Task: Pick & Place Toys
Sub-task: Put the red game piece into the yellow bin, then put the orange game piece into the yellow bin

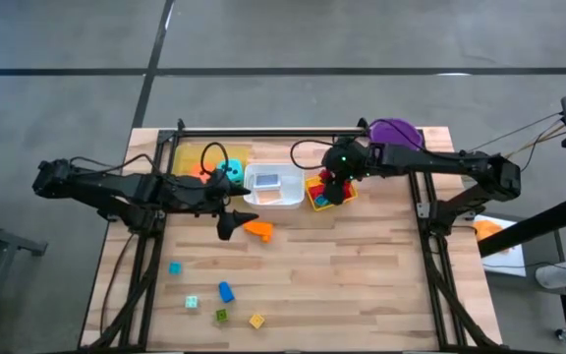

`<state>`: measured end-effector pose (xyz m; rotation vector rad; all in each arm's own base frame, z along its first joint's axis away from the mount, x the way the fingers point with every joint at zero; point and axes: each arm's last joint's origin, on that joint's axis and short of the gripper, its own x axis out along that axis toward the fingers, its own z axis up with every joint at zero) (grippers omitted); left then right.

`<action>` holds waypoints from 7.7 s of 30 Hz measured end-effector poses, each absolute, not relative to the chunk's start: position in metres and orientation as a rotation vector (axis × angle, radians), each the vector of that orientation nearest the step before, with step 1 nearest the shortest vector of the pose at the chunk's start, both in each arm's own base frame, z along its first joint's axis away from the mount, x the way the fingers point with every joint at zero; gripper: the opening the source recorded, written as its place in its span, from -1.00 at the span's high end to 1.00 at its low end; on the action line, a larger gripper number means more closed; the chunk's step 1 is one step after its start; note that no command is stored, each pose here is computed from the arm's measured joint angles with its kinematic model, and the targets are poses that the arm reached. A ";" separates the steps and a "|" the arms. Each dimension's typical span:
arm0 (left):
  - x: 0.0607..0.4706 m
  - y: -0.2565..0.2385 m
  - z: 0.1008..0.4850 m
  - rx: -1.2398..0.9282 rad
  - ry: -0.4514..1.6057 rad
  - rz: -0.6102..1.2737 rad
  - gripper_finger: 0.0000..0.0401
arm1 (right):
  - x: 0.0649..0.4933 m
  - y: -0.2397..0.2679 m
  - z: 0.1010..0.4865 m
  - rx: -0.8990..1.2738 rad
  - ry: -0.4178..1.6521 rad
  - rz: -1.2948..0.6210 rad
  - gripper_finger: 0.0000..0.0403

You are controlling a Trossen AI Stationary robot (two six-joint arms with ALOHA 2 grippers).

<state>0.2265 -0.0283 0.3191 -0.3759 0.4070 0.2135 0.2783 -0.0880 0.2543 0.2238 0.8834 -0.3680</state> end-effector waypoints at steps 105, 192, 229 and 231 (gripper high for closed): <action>0.226 -0.020 0.312 -0.588 0.472 0.223 -0.95 | 0.318 -0.134 0.201 0.666 1.170 -0.463 -0.11; 0.299 -0.008 0.137 -0.071 1.348 0.093 -0.89 | 0.231 0.043 0.374 0.435 0.549 0.070 -0.11; 0.299 -0.015 0.236 -0.472 0.804 -0.059 0.33 | 0.232 0.043 0.373 0.442 0.554 0.069 -0.11; 0.299 -0.015 0.251 -0.491 0.698 -0.077 0.33 | 0.232 0.043 0.371 0.442 0.559 0.067 -0.11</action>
